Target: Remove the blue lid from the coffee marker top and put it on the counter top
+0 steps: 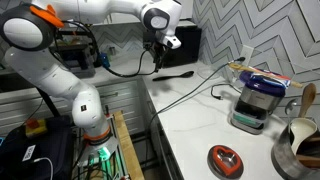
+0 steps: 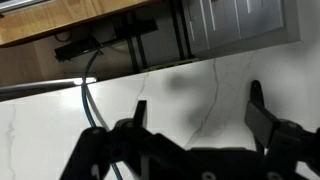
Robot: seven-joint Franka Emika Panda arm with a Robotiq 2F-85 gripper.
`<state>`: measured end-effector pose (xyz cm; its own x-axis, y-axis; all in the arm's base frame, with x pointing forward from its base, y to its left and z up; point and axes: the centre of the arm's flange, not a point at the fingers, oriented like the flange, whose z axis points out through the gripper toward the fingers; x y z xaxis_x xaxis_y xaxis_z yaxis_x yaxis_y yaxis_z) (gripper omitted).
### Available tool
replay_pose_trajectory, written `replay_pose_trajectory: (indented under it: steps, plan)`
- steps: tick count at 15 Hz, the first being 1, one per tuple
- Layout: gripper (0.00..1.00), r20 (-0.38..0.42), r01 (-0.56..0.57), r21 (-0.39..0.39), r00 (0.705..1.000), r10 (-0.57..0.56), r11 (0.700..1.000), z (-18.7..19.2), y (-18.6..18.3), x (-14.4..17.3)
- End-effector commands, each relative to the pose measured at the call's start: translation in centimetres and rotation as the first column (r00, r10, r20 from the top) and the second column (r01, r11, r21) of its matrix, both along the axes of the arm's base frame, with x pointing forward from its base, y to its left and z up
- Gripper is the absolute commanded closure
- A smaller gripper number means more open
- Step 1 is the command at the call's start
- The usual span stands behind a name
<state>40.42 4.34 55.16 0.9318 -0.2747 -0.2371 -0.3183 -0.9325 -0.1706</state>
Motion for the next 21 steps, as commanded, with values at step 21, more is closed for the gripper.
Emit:
replay_pose_trajectory:
  steps: [21]
  plan:
    - [0.0, 0.104, 0.208, -0.058, 0.974, -0.201, 0.976, 3.5, -4.6, 1.6]
